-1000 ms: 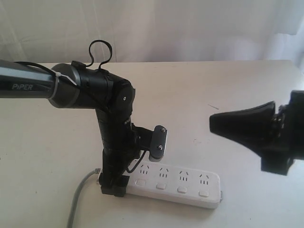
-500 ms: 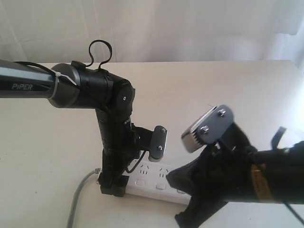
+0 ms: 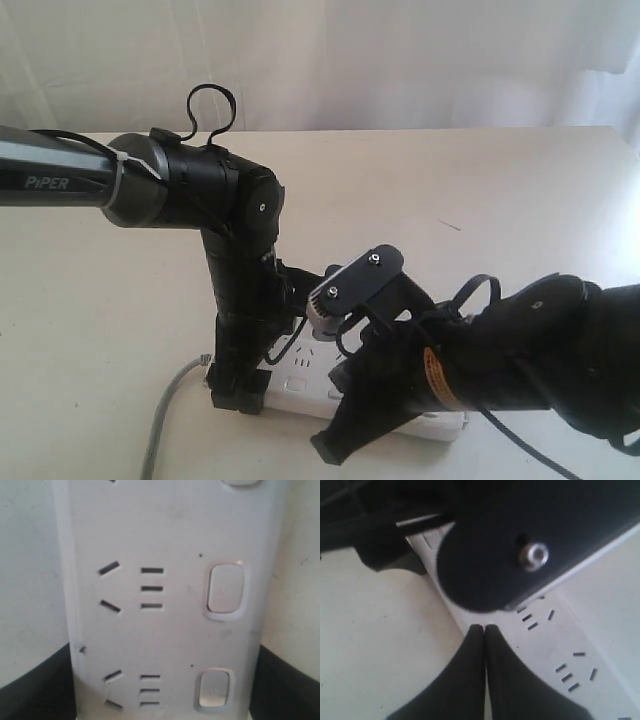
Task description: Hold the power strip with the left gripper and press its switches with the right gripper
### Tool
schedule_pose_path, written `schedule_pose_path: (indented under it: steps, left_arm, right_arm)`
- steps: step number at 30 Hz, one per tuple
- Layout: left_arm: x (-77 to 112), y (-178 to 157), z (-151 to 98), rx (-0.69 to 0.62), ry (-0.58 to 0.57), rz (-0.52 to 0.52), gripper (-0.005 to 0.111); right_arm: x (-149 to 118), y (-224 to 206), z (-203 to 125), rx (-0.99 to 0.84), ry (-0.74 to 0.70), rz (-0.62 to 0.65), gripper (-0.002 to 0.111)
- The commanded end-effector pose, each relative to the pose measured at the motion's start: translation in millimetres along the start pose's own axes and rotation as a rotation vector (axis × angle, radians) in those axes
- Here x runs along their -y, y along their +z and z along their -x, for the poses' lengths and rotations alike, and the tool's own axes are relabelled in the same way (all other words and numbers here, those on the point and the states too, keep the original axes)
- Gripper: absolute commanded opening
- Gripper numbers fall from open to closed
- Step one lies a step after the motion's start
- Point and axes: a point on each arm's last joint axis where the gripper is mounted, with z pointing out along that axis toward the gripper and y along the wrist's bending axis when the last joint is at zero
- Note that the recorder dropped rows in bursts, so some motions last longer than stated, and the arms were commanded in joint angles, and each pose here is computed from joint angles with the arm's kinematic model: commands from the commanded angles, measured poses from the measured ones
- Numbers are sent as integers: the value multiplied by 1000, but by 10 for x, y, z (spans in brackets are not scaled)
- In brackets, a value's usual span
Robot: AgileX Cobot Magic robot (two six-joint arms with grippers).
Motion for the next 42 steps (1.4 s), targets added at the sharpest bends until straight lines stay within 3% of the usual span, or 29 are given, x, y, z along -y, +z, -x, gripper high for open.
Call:
schedule_pose_path:
  steps: [1,11,28,42]
  left_arm:
    - [37,21,-16,-11,1,-35,0]
    - [37,21,-16,-11,1,-35,0]
    - [37,21,-9,-4,-3,-34,0]
    - [39,21,-5,1,-6,-36,0]
  right_arm:
    - [5,11,63,16,5,-14,0]
    - [43,216,-72,-69,17,-35,0]
    - [45,234,36,-41,36,-32,0]
    - [-6,453,-117,-136,67,44,0]
